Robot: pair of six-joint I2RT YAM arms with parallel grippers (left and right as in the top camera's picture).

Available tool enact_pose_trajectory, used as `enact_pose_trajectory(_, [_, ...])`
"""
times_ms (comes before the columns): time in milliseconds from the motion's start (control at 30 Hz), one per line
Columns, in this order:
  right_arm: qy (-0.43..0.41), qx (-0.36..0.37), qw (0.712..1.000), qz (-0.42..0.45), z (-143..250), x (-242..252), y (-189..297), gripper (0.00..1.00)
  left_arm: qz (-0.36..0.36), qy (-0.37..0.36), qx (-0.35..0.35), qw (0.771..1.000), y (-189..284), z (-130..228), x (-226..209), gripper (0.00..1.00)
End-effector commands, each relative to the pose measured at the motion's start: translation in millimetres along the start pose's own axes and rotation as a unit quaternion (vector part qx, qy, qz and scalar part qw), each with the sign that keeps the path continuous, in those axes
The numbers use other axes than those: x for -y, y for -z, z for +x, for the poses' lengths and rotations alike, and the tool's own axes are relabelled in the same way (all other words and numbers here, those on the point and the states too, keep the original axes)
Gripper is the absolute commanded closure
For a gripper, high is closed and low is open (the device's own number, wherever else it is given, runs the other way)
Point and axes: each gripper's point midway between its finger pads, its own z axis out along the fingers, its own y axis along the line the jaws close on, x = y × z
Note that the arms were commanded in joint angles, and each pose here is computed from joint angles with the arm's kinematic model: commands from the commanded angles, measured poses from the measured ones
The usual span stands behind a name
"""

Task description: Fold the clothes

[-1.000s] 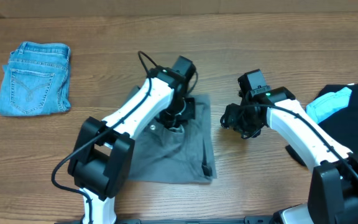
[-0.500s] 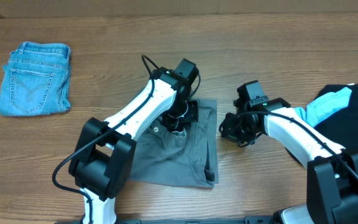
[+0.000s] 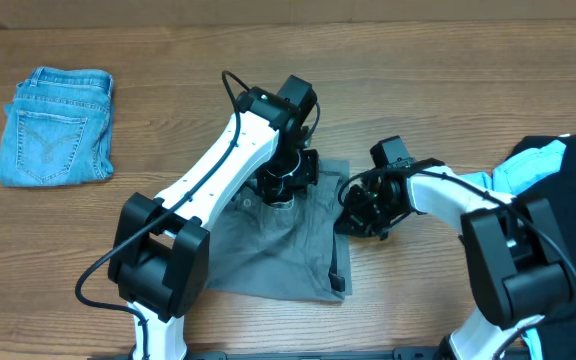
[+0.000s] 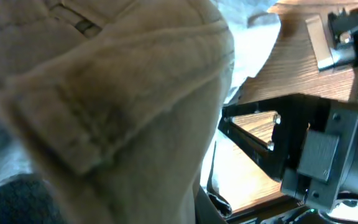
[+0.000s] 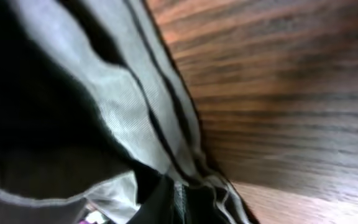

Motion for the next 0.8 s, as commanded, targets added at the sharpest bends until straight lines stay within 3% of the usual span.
enact_pose_trajectory(0, [-0.07,-0.032,0.997,0.016,1,20,-21,0.93,0.029,-0.039,0.009,0.999,14,9,25,0.89])
enact_pose_trajectory(267, [-0.08,-0.034,0.996,0.014,-1,23,-21,0.93,0.015,-0.059,0.034,0.998,-1,18,57,0.8])
enact_pose_trajectory(400, [-0.073,-0.038,0.997,0.011,0,22,-21,0.93,-0.01,-0.053,0.03,0.998,-3,23,50,0.32])
enact_pose_trajectory(633, [-0.031,-0.036,0.999,-0.006,1,12,-13,0.75,-0.018,-0.062,0.024,0.998,36,18,33,0.32])
enact_pose_trajectory(767, [0.018,0.03,0.999,-0.001,-13,5,21,0.67,-0.013,-0.093,0.06,0.994,85,9,36,0.3])
